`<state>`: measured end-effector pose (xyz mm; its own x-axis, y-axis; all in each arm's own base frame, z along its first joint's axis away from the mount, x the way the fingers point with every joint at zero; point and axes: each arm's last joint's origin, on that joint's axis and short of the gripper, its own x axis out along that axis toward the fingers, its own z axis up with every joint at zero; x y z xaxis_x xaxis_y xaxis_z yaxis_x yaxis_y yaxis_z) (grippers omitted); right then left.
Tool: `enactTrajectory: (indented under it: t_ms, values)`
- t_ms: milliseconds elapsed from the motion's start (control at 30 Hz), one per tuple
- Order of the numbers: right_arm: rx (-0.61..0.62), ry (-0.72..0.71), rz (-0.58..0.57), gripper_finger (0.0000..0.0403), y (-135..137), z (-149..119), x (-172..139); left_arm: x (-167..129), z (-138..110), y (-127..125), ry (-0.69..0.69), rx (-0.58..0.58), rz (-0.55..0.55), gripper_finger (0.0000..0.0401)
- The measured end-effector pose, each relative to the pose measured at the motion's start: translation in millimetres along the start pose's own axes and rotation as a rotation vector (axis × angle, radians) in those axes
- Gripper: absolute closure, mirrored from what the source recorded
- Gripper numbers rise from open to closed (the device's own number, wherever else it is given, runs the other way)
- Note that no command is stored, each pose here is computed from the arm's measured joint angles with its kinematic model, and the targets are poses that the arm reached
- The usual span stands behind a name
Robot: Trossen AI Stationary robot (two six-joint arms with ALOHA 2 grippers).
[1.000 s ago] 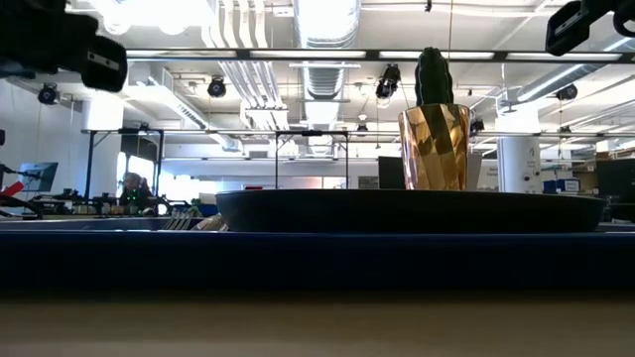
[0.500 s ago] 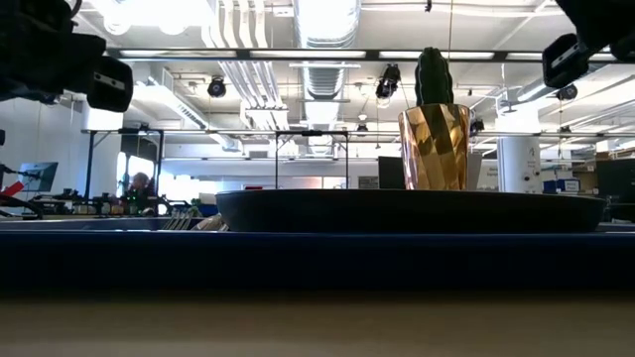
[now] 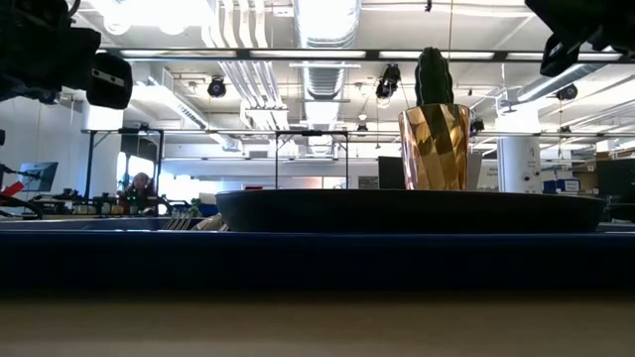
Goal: Pick and place plate/cup/fork/spoon on tray
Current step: Return to Home Position
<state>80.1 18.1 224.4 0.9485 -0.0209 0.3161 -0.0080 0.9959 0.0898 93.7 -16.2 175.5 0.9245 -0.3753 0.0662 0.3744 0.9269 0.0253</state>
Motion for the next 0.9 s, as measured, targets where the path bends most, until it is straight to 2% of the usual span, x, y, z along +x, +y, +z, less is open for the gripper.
enactTrajectory:
  t_ms: [133,267,533,733,900]
  values:
    - [-0.036,-0.019,-0.023,0.0394,-6.6,7.4,1.5,0.0,2.3,0.0,-0.023,0.006,0.000,0.0401]
    - [-0.040,0.032,-0.025,0.0394,-13.6,13.1,1.8,0.0,3.1,0.0,-0.031,0.009,0.000,0.0401]
    - [0.036,0.109,0.098,0.0394,-18.6,18.4,0.0,0.0,2.1,0.0,-0.020,0.008,0.000,0.0401]
    - [0.133,0.193,0.100,0.0394,-22.0,-11.3,1.3,0.0,1.9,0.0,-0.019,0.008,0.000,0.0401]
    - [0.139,0.123,0.111,0.0394,-23.9,-26.1,2.6,0.2,0.4,0.1,-0.015,0.007,0.000,0.0401]
